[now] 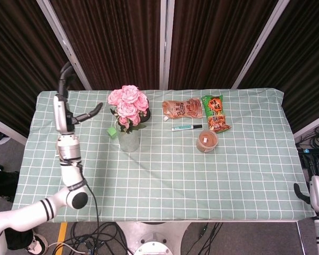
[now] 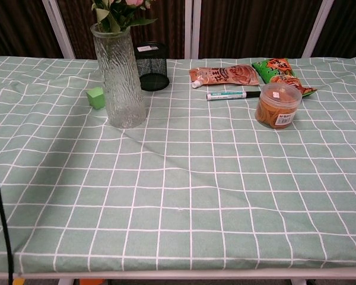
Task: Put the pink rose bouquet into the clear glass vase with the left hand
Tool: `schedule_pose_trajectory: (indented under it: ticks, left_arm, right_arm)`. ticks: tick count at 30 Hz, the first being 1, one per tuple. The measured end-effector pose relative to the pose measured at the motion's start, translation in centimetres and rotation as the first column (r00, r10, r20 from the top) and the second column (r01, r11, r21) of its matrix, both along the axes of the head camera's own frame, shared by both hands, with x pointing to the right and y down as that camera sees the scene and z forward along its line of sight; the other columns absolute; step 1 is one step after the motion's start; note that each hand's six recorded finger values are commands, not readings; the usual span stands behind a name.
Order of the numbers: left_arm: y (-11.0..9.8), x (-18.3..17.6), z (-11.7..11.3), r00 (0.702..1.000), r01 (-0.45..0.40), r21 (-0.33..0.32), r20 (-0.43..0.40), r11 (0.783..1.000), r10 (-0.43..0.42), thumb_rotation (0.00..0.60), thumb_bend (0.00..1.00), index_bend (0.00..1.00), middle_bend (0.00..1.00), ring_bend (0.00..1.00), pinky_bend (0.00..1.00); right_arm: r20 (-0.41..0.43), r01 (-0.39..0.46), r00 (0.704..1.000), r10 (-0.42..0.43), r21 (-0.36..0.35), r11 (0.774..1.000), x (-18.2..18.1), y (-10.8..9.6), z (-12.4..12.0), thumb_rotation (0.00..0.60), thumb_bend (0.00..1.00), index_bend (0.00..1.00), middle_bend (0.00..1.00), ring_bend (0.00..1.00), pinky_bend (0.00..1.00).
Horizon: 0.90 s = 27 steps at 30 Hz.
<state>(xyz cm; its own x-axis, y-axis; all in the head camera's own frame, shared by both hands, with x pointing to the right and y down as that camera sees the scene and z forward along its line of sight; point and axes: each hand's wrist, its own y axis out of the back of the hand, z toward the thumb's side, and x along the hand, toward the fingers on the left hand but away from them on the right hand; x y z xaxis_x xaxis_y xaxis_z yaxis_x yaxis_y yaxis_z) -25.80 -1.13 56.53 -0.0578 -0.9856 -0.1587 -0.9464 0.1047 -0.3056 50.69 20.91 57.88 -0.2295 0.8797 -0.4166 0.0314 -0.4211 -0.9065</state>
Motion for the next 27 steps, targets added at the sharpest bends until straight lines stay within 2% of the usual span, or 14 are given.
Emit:
schedule_pose_trajectory:
  ticks: [4, 7, 10, 11, 13, 14, 17, 20, 23, 25, 27]
  left_arm:
    - [1.3, -4.3, 0.4, 0.988, 0.049, -0.018, 0.147, 0.999, -0.045, 0.6, 0.1, 0.14, 0.07, 0.05, 0.2]
    - [3.2, -6.3, 1.6, 0.954, 0.02, -0.073, 0.299, 0.997, 0.003, 0.6, 0.1, 0.14, 0.08, 0.05, 0.22]
    - [5.8, -7.5, 3.4, 0.863, -0.049, -0.155, 0.491, 0.987, 0.12, 0.6, 0.1, 0.14, 0.08, 0.05, 0.2]
    - [7.0, -8.0, 4.1, 0.807, -0.073, -0.194, 0.564, 0.978, 0.172, 0.6, 0.1, 0.14, 0.08, 0.05, 0.19]
    - [8.9, -9.0, 5.1, 0.713, -0.097, -0.25, 0.658, 0.963, 0.243, 0.6, 0.1, 0.15, 0.08, 0.04, 0.17]
    - [9.9, -9.6, 5.5, 0.649, -0.103, -0.284, 0.707, 0.953, 0.281, 0.6, 0.1, 0.15, 0.08, 0.04, 0.17]
    - [12.2, -11.3, 6.0, 0.503, -0.092, -0.355, 0.789, 0.93, 0.352, 0.6, 0.1, 0.14, 0.08, 0.04, 0.17]
    - [14.7, -12.7, 6.1, 0.39, -0.064, -0.424, 0.823, 0.903, 0.414, 0.6, 0.1, 0.12, 0.07, 0.03, 0.16]
    - [17.8, -14.3, 6.0, 0.315, -0.013, -0.476, 0.833, 0.879, 0.455, 0.6, 0.1, 0.11, 0.06, 0.02, 0.15]
    - [19.1, -15.2, 5.7, 0.302, 0.022, -0.478, 0.84, 0.878, 0.45, 0.6, 0.1, 0.11, 0.06, 0.02, 0.15]
    - [20.7, -16.0, 5.3, 0.307, 0.054, -0.481, 0.842, 0.875, 0.444, 0.6, 0.1, 0.11, 0.06, 0.02, 0.15]
  right_arm:
    - [-0.001, 0.015, 1.0, -0.015, 0.011, 1.0, -0.4, -0.1, -0.2, 0.6, 0.28, 0.0, 0.0, 0.0, 0.0]
    - [-0.012, 0.027, 1.0, -0.026, 0.017, 0.999, -0.6, -0.2, -0.4, 0.6, 0.27, 0.0, 0.0, 0.0, 0.0]
    - [-0.037, 0.05, 0.998, -0.049, 0.029, 0.998, -1.1, -0.4, -0.6, 0.6, 0.27, 0.0, 0.0, 0.0, 0.0]
    - [-0.039, 0.06, 0.998, -0.058, 0.034, 0.998, -1.4, -0.4, -0.7, 0.6, 0.28, 0.0, 0.0, 0.0, 0.0]
    - [-0.033, 0.081, 0.996, -0.079, 0.044, 0.996, -2.0, -0.5, -0.9, 0.6, 0.28, 0.0, 0.0, 0.0, 0.0]
    - [-0.03, 0.09, 0.996, -0.088, 0.046, 0.995, -2.3, -0.5, -0.9, 0.6, 0.27, 0.0, 0.0, 0.0, 0.0]
    - [-0.015, 0.106, 0.994, -0.105, 0.042, 0.993, -3.0, -0.3, -0.6, 0.6, 0.27, 0.0, 0.0, 0.0, 0.0]
    - [-0.007, 0.109, 0.994, -0.109, 0.028, 0.994, -3.3, -0.1, -0.2, 0.6, 0.27, 0.0, 0.0, 0.0, 0.0]
    - [-0.006, 0.116, 0.993, -0.115, 0.022, 0.993, -3.4, 0.0, 0.1, 0.6, 0.27, 0.0, 0.0, 0.0, 0.0]
    - [-0.009, 0.119, 0.993, -0.119, 0.018, 0.993, -3.5, 0.1, 0.1, 0.6, 0.28, 0.0, 0.0, 0.0, 0.0]
    - [-0.009, 0.121, 0.993, -0.121, 0.016, 0.993, -3.5, 0.2, 0.1, 0.6, 0.27, 0.0, 0.0, 0.0, 0.0]
